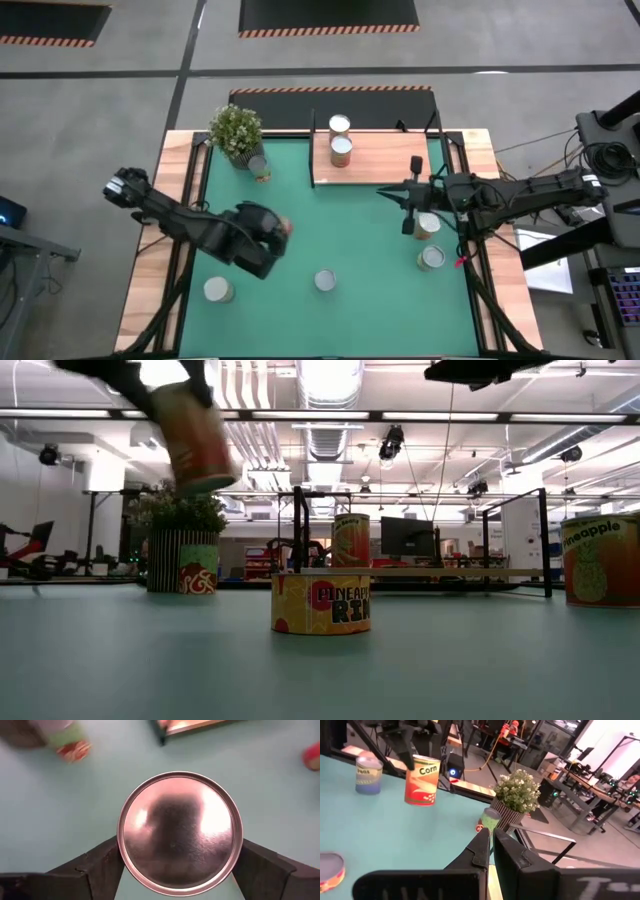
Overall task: Pick and place cans onto a shelf
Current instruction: Put the orange can on the shelf
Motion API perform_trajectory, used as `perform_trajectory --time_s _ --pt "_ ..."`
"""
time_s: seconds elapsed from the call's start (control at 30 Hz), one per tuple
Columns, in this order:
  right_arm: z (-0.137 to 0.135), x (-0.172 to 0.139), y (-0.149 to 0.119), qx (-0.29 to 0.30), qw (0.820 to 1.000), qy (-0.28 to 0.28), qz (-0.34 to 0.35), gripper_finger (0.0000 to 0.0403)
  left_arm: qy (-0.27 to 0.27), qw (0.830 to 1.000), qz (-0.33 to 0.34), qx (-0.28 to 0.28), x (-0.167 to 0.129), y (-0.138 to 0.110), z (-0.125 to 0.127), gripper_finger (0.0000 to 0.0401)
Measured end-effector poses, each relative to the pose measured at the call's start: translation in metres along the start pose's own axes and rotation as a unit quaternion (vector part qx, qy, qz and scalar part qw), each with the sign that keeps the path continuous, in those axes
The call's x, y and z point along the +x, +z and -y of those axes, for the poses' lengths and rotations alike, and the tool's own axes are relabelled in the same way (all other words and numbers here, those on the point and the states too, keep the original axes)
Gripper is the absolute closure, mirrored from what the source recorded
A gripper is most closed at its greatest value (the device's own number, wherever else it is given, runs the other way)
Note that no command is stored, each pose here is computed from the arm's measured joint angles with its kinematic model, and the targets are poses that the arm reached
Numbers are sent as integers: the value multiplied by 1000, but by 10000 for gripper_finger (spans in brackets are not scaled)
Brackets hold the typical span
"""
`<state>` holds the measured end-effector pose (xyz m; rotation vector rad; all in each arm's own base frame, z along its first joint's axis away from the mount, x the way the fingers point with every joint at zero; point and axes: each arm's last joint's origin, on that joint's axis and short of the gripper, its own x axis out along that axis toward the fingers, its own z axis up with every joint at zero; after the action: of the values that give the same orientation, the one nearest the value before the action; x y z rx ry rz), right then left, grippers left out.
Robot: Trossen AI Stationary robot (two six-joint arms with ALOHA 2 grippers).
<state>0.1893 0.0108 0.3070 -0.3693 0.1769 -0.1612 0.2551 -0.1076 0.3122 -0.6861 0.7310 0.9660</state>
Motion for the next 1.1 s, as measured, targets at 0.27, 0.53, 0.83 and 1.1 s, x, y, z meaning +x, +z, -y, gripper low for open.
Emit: perform_trajectory --time_s 0.27,0.53,0.83,1.1 --pt "6 -22 -4 21 999 8 -23 390 -10 997 32 70 5 26 57 103" --pt "12 -45 -3 48 999 24 2 390 9 992 50 115 31 50 93 103" --pt "15 -63 -6 48 998 32 38 390 21 992 54 115 64 100 117 103" --pt "15 -63 -7 45 998 33 33 390 1 995 -15 95 116 135 133 103"
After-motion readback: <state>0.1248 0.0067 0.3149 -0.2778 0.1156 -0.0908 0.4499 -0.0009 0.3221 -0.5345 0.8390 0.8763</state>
